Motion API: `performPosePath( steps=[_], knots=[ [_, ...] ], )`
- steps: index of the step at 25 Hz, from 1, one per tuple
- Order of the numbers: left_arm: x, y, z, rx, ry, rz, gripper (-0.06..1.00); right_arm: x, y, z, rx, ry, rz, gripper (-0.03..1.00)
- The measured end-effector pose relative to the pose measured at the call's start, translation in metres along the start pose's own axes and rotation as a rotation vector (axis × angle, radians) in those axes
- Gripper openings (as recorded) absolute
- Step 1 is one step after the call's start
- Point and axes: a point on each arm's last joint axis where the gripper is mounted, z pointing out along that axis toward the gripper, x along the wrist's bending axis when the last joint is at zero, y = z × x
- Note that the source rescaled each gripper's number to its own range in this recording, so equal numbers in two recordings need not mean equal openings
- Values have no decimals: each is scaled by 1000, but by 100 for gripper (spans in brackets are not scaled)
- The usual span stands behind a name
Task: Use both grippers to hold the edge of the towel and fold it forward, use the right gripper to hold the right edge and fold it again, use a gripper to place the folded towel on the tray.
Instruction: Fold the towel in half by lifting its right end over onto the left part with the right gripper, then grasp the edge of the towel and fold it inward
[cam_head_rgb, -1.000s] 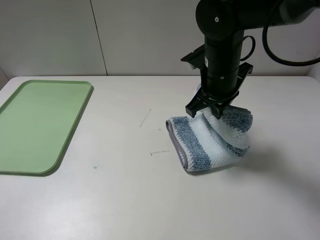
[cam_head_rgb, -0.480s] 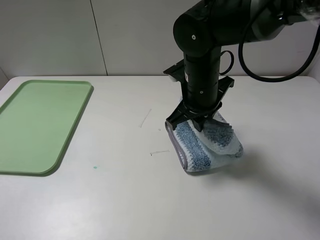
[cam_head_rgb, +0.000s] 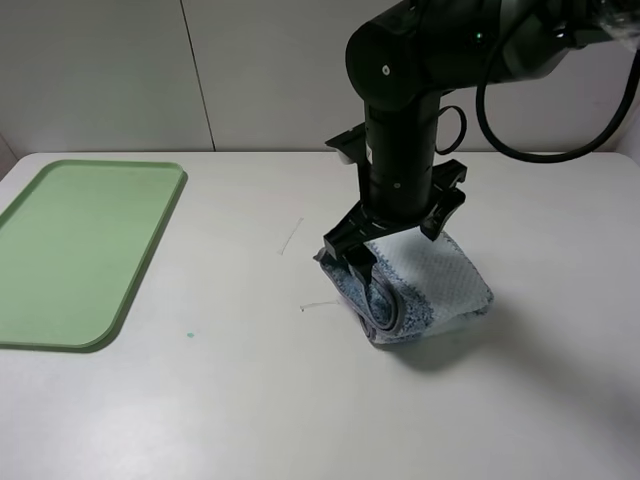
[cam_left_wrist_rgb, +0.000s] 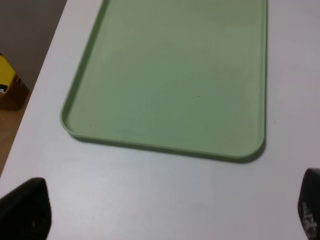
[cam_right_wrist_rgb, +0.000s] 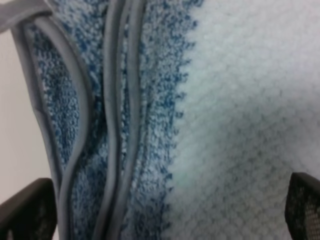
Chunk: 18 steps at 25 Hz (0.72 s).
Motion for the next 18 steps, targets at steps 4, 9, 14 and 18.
performPosePath(
  steps=[4,9,14,18],
  knots=[
    [0,0,0,0,0,0,99,-1,5,-16,9,-3,11,100],
    [0,0,0,0,0,0,99,1,1,-45,-49,85,-5,100],
    [0,0,0,0,0,0,99,1,-16,-89,-145,207,0,100],
    [0,0,0,0,0,0,99,-7,-33,-125,-244,237,4,100]
  ],
)
